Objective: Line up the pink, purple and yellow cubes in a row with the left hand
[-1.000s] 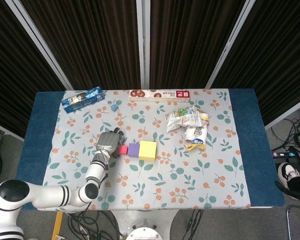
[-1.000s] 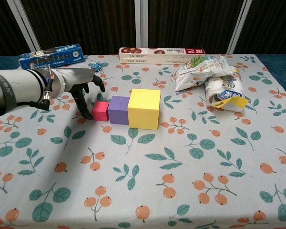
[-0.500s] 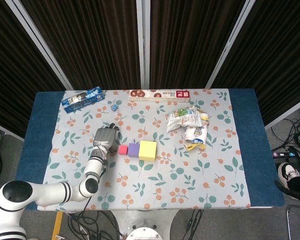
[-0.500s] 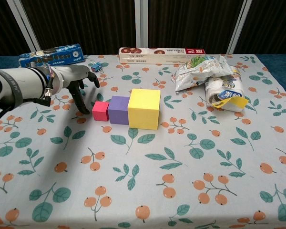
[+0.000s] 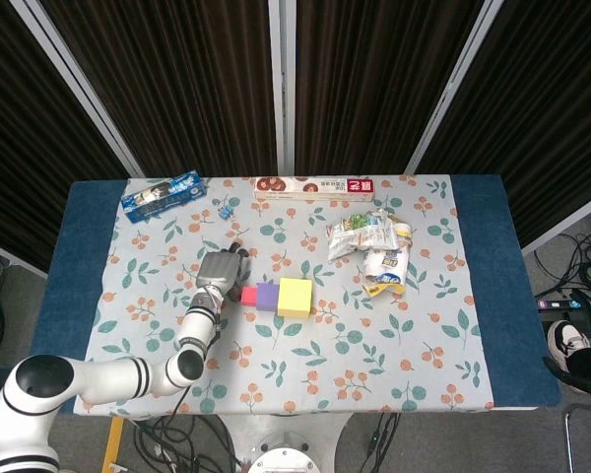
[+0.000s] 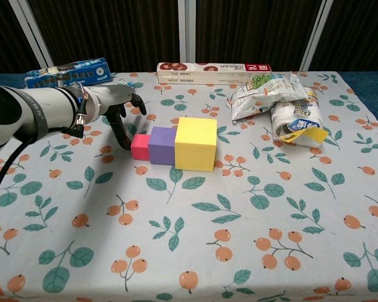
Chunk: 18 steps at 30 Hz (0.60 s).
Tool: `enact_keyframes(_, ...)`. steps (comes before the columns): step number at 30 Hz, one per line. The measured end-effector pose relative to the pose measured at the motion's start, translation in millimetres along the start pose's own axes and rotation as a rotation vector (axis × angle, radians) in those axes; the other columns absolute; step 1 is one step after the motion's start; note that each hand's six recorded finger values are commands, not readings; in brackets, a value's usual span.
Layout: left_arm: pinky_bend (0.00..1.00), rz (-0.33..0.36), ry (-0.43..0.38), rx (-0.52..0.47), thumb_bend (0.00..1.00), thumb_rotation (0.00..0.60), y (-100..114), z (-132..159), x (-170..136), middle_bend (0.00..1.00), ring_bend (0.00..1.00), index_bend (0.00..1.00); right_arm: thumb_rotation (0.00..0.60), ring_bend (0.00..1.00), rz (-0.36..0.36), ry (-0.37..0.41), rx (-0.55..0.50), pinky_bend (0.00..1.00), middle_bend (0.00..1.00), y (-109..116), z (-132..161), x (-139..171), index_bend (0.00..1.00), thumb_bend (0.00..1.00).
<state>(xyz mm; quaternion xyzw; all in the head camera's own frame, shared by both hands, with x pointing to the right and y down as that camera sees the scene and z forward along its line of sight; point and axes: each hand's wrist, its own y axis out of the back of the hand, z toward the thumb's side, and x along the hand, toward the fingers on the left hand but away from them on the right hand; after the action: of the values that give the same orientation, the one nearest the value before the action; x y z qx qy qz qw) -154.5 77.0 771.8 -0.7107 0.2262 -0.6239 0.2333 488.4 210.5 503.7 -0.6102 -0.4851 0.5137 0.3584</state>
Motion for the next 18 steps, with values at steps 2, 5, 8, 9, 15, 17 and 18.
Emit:
enact_keyframes(2,0.31,-0.004,-0.001,0.002,0.21,0.6,-1,3,0,0.18,0.23,0.25,0.6,0.01,-0.001,-0.003,0.001,0.12,0.17,1,-1,0,0.09,0.03)
enact_keyframes(5,0.31,-0.006,0.002,0.006,0.21,0.6,-2,4,0,0.18,0.23,0.25,0.6,0.01,-0.001,-0.007,0.002,0.12,0.17,1,-2,-1,0.09,0.03)
enact_keyframes(8,0.31,-0.007,0.012,0.01,0.21,0.6,-2,2,0,0.18,0.23,0.25,0.6,0.01,-0.001,-0.007,0.002,0.11,0.17,1,-2,-1,0.09,0.03)
enact_keyframes(9,0.31,-0.006,0.015,0.01,0.21,0.6,-1,0,0,0.18,0.23,0.25,0.6,0.01,0.0,-0.006,0.002,0.11,0.17,1,-2,-1,0.09,0.03)
enact_keyframes(15,0.3,0.021,0.038,-0.007,0.21,0.6,9,-17,-3,0.18,0.22,0.25,0.6,0.01,0.001,0.0,0.001,0.11,0.17,0,-1,-2,0.09,0.03)
enact_keyframes(17,0.27,0.047,0.045,-0.019,0.21,0.6,17,-26,-5,0.17,0.21,0.24,0.6,0.01,0.002,0.002,0.001,0.12,0.17,0,-1,-4,0.09,0.03)
enact_keyframes(18,0.25,0.061,0.047,-0.026,0.21,0.6,22,-31,-6,0.17,0.21,0.24,0.6,0.01,0.003,0.002,0.001,0.12,0.17,0,-1,-5,0.09,0.03)
